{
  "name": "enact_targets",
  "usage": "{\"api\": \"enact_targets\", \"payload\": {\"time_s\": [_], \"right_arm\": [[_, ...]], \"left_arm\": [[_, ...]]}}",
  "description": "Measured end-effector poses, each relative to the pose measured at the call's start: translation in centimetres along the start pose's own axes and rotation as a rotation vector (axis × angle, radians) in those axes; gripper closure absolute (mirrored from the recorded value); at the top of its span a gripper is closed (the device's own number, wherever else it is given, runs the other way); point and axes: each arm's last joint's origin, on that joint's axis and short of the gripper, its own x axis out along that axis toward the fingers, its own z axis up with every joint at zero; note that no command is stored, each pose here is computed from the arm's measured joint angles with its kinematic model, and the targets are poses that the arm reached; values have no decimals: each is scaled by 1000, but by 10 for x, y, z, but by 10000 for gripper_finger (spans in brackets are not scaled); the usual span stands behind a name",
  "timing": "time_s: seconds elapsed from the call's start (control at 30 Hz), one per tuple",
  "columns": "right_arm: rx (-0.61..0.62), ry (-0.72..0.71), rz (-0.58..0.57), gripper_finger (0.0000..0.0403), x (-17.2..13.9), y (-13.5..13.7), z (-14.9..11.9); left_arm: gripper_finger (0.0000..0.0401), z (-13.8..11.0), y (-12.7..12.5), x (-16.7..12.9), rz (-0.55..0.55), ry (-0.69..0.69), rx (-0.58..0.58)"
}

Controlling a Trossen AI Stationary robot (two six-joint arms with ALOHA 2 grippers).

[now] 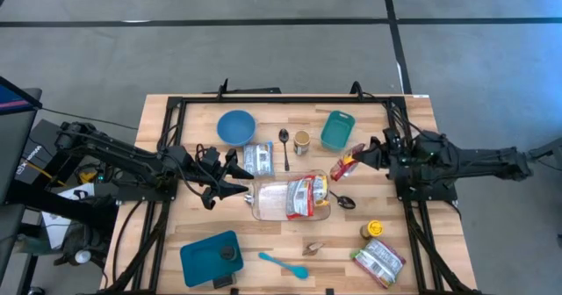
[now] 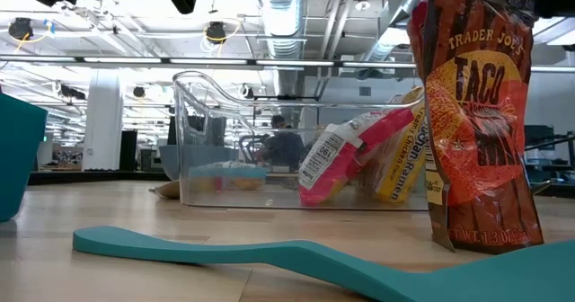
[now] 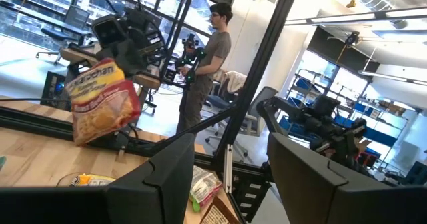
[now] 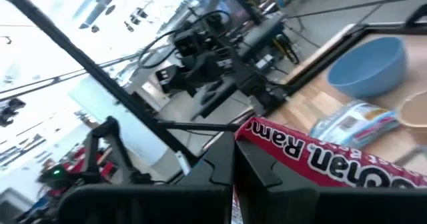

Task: Pick & Place Food Item
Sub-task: Put the red noodle pack into the transparent bin

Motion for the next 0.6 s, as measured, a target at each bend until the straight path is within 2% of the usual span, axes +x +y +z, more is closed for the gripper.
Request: {"api": "enact_targets", "payload": {"time_s": [0.37,0.6], "right_arm": [[-16,-20,137,403,14,17,-3],[-37,30,139,403,32,26,-4]], "left_arm": [[215,0,0,0,0,0,0],[215,0,0,0,0,0,0]]}}
